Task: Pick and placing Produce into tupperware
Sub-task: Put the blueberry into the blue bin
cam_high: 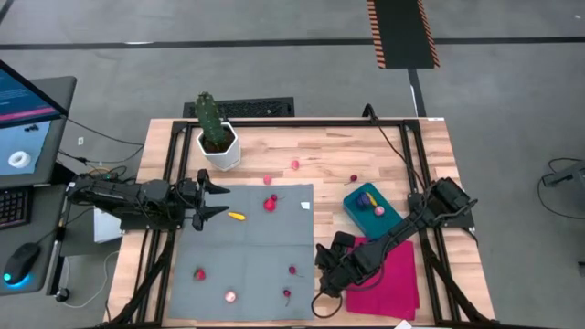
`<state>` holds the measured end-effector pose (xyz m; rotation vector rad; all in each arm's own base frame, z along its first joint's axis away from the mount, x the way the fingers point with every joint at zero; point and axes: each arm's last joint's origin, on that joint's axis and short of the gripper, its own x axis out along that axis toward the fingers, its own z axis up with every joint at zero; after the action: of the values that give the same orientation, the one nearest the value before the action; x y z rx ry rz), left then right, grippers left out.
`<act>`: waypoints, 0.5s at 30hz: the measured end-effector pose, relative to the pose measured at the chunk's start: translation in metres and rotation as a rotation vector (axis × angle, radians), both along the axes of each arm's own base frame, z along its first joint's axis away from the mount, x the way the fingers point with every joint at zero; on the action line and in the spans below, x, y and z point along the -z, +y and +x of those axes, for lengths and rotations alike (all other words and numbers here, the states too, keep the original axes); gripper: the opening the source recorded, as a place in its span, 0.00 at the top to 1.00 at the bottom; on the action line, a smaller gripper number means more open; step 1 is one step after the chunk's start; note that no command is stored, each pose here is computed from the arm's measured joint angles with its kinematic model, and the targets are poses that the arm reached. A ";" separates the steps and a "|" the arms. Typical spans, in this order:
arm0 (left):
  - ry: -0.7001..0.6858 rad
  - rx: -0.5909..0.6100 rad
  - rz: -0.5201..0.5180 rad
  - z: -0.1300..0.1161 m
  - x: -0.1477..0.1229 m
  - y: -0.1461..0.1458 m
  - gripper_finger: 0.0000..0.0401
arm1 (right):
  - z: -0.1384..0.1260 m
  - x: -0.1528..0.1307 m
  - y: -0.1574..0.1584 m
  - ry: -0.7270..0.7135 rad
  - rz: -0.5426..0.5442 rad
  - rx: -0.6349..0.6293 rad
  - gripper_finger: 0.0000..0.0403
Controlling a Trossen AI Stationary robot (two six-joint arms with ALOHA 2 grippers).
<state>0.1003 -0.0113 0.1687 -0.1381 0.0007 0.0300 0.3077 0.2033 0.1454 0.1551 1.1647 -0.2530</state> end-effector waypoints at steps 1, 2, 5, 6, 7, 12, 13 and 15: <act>0.000 0.000 0.000 0.000 0.000 0.000 0.38 | 0.000 0.000 -0.001 -0.002 -0.004 0.003 0.25; 0.000 0.000 0.000 0.000 0.000 0.000 0.38 | 0.000 0.000 -0.001 -0.005 -0.009 0.008 0.25; 0.000 0.000 0.000 0.000 0.000 0.000 0.38 | 0.002 0.001 -0.005 0.001 -0.004 0.032 0.25; 0.000 0.000 0.000 0.000 0.000 0.000 0.38 | 0.002 0.002 -0.007 0.007 -0.003 0.043 0.25; 0.000 0.000 0.000 0.000 0.000 0.000 0.38 | 0.001 0.003 -0.009 0.014 -0.006 0.055 0.25; 0.000 0.000 0.000 0.000 0.000 0.000 0.38 | -0.001 0.008 -0.016 0.043 -0.010 0.107 0.25; 0.000 0.000 0.000 0.000 0.000 0.000 0.38 | -0.002 0.009 -0.016 0.049 -0.008 0.108 0.25; 0.000 0.000 0.000 0.000 0.000 0.000 0.38 | -0.003 0.010 -0.016 0.059 -0.001 0.108 0.25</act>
<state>0.1002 -0.0113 0.1686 -0.1381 0.0008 0.0298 0.3051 0.1869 0.1356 0.2112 1.2162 -0.3549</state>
